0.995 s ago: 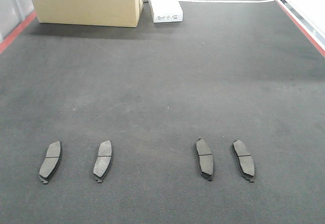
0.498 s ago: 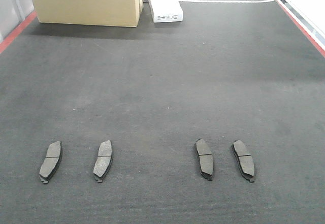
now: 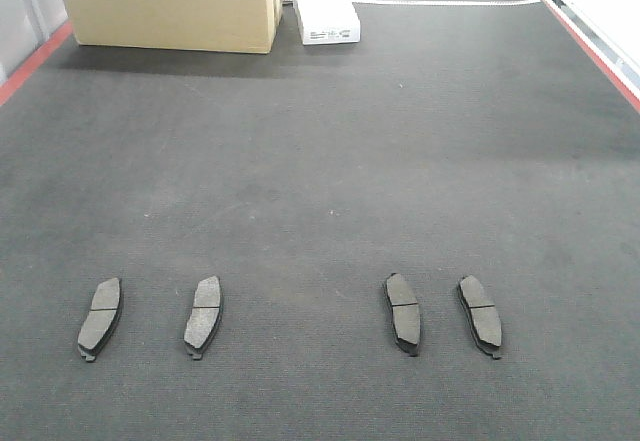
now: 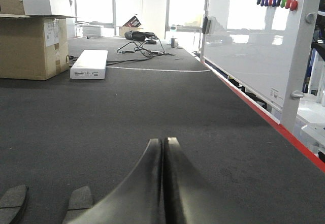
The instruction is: Move and align brake pads A on conveyor
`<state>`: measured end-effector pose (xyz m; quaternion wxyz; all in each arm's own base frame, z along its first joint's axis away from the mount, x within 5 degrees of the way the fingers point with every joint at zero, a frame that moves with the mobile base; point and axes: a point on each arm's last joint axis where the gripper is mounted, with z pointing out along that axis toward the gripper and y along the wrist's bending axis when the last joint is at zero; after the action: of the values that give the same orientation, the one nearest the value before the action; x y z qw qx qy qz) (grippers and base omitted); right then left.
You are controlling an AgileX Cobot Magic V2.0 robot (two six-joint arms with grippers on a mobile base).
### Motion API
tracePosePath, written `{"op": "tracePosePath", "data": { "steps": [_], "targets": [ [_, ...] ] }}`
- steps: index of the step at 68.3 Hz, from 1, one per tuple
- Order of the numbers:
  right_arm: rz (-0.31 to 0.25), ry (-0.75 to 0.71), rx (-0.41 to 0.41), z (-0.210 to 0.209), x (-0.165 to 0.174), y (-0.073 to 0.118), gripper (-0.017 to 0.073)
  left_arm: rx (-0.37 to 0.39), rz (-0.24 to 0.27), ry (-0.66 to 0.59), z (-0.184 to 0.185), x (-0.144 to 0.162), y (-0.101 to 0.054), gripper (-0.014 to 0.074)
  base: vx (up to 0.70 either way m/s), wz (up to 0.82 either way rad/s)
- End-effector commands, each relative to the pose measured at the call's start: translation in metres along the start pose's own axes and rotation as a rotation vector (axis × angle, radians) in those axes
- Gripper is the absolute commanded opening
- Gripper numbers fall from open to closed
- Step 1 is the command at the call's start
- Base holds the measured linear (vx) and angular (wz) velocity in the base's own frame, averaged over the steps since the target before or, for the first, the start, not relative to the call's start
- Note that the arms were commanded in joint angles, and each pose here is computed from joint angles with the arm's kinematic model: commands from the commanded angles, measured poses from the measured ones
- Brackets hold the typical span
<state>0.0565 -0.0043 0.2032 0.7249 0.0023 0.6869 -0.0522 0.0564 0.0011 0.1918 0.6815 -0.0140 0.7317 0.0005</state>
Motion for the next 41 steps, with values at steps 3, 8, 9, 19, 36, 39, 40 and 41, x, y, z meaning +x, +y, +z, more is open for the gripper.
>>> {"op": "tracePosePath", "data": {
  "steps": [3, 8, 9, 19, 36, 39, 40, 41],
  "targets": [
    [-0.006, -0.080, 0.001, -0.0009, -0.0036, 0.0004, -0.0011, 0.002, -0.013, -0.077, -0.0003, -0.0022, 0.0000, -0.0006, 0.00, 0.00],
    [-0.006, -0.080, 0.001, -0.0009, -0.0036, 0.0004, -0.0011, 0.002, -0.013, -0.077, -0.0003, -0.0022, 0.0000, -0.0006, 0.00, 0.00],
    [-0.006, -0.080, 0.001, -0.0009, -0.0036, 0.0004, -0.0011, 0.002, -0.013, -0.077, -0.0003, -0.0022, 0.0000, -0.0006, 0.00, 0.00],
    [-0.006, -0.080, 0.001, -0.0009, -0.0036, 0.0004, -0.0011, 0.002, -0.013, -0.077, -0.0003, -0.0022, 0.0000, -0.0006, 0.00, 0.00],
    [-0.006, -0.080, 0.001, -0.0009, -0.0036, 0.0004, -0.0011, 0.002, -0.013, -0.077, -0.0003, -0.0022, 0.0000, -0.0006, 0.00, 0.00],
    [-0.006, -0.080, 0.001, -0.0009, -0.0036, 0.0004, -0.0011, 0.002, -0.013, -0.077, -0.0003, -0.0022, 0.0000, -0.0006, 0.00, 0.00],
    [-0.006, -0.080, 0.001, -0.0009, -0.0036, 0.0004, -0.0011, 0.002, -0.013, -0.077, -0.0003, -0.0022, 0.0000, -0.0006, 0.00, 0.00],
    [-0.006, -0.080, 0.001, -0.0009, -0.0036, 0.0004, -0.0011, 0.002, -0.013, -0.077, -0.0003, -0.0022, 0.0000, -0.0006, 0.00, 0.00]
  ]
}}
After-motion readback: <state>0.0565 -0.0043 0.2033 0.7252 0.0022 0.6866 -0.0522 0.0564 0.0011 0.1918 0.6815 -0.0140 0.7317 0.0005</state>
